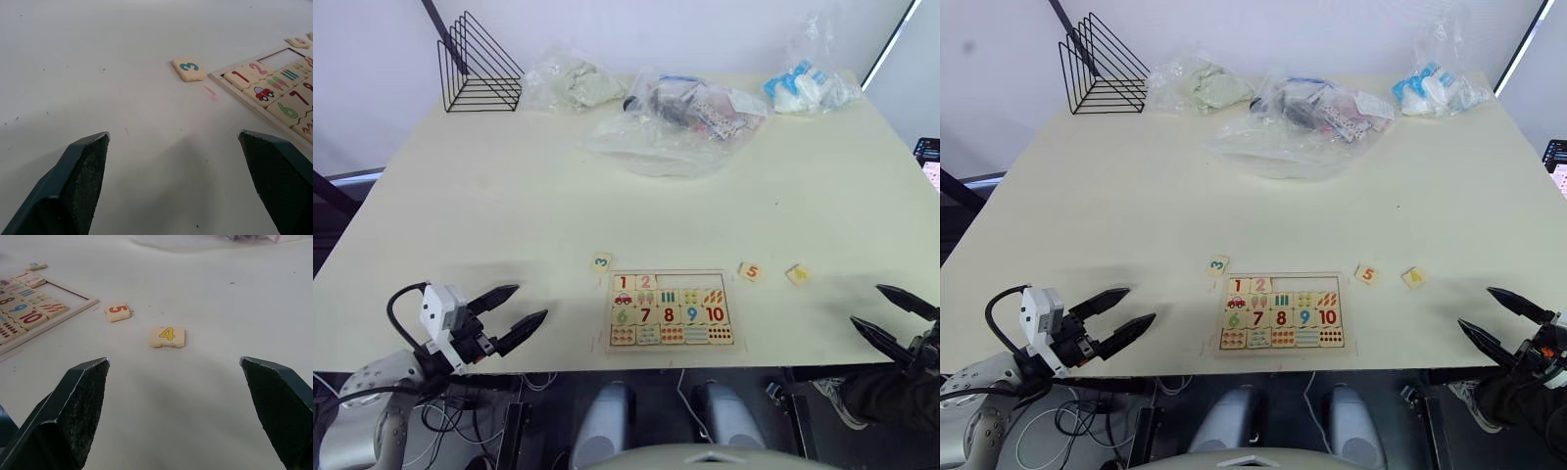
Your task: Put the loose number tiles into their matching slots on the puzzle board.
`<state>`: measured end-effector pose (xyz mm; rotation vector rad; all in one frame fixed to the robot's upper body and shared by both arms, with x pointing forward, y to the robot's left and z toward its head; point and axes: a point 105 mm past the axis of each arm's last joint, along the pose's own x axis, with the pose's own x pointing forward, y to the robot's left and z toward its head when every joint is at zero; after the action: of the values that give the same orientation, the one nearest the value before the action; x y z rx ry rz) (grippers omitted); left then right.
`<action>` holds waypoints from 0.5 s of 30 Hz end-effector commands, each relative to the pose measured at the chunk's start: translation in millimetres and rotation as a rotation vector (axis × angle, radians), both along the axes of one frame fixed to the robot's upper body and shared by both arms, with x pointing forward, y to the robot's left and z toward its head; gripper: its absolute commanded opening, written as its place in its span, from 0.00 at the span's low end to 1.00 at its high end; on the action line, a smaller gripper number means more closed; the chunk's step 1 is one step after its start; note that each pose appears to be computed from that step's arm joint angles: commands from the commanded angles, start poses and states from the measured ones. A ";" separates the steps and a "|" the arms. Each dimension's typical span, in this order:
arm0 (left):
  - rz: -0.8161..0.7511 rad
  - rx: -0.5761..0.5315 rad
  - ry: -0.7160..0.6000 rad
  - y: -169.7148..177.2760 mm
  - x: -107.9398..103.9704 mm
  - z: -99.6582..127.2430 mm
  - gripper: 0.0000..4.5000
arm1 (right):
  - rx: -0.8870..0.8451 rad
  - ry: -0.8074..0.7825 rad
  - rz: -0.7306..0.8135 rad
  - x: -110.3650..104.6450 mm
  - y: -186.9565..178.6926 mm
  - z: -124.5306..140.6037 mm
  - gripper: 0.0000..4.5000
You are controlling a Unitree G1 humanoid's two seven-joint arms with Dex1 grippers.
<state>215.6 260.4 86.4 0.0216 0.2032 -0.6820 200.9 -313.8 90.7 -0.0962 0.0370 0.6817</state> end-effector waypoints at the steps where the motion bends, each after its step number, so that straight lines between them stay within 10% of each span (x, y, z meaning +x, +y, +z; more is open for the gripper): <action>1: -0.013 0.022 -0.069 2.4 2.0 18.3 0.99 | -0.024 -0.047 -0.003 -0.6 -5.6 10.7 1.00; 15: -0.016 0.032 -0.057 4.1 -1.2 18.2 0.99 | -0.022 -0.040 0.014 -3.0 -0.6 6.2 1.00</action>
<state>214.8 261.4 89.1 0.0268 0.2062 -0.6947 199.7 -313.1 89.8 -0.1055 0.0317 0.6936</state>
